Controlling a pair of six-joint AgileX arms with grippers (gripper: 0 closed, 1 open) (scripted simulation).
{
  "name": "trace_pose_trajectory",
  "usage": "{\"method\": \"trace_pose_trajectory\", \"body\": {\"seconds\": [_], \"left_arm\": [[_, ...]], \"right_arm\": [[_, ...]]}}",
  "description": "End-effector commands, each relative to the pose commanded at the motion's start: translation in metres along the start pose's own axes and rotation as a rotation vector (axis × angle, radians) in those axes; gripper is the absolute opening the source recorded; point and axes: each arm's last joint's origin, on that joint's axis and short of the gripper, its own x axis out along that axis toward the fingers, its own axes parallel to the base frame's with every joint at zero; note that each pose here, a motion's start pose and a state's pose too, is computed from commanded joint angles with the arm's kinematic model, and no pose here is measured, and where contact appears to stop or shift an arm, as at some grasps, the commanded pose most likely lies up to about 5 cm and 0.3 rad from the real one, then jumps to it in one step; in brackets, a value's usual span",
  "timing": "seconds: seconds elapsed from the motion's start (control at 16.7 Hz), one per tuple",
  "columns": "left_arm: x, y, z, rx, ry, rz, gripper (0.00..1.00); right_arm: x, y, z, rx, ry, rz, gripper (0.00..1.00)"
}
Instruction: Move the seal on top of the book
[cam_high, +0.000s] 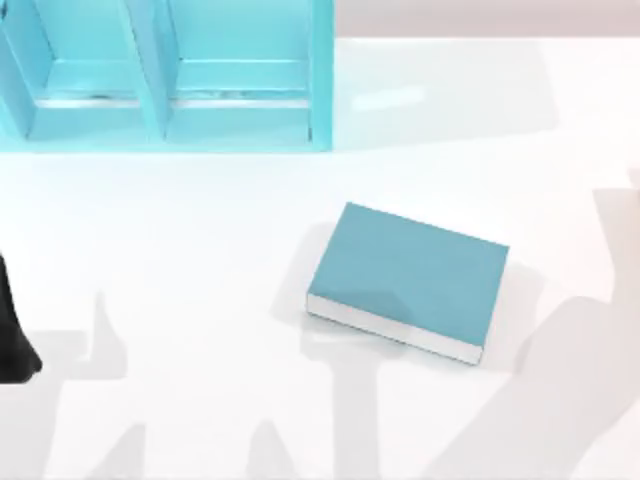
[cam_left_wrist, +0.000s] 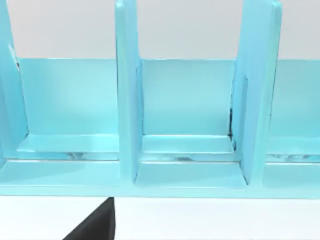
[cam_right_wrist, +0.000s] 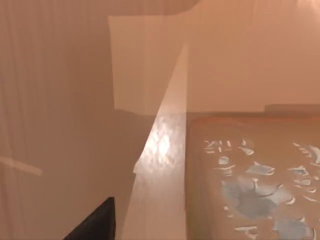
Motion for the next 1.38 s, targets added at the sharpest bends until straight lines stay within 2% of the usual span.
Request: {"method": "trace_pose_trajectory", "body": {"seconds": [0.18, 0.96, 1.38], "left_arm": [[0.0000, 0.0000, 0.0000, 0.000, 0.000, 0.000, 1.00], [0.0000, 0.0000, 0.0000, 0.000, 0.000, 0.000, 1.00], [0.0000, 0.0000, 0.0000, 0.000, 0.000, 0.000, 1.00]], "right_arm": [[0.0000, 0.0000, 0.0000, 0.000, 0.000, 0.000, 1.00], [0.0000, 0.0000, 0.0000, 0.000, 0.000, 0.000, 0.02], [0.0000, 0.0000, 0.0000, 0.000, 0.000, 0.000, 0.00]]}}
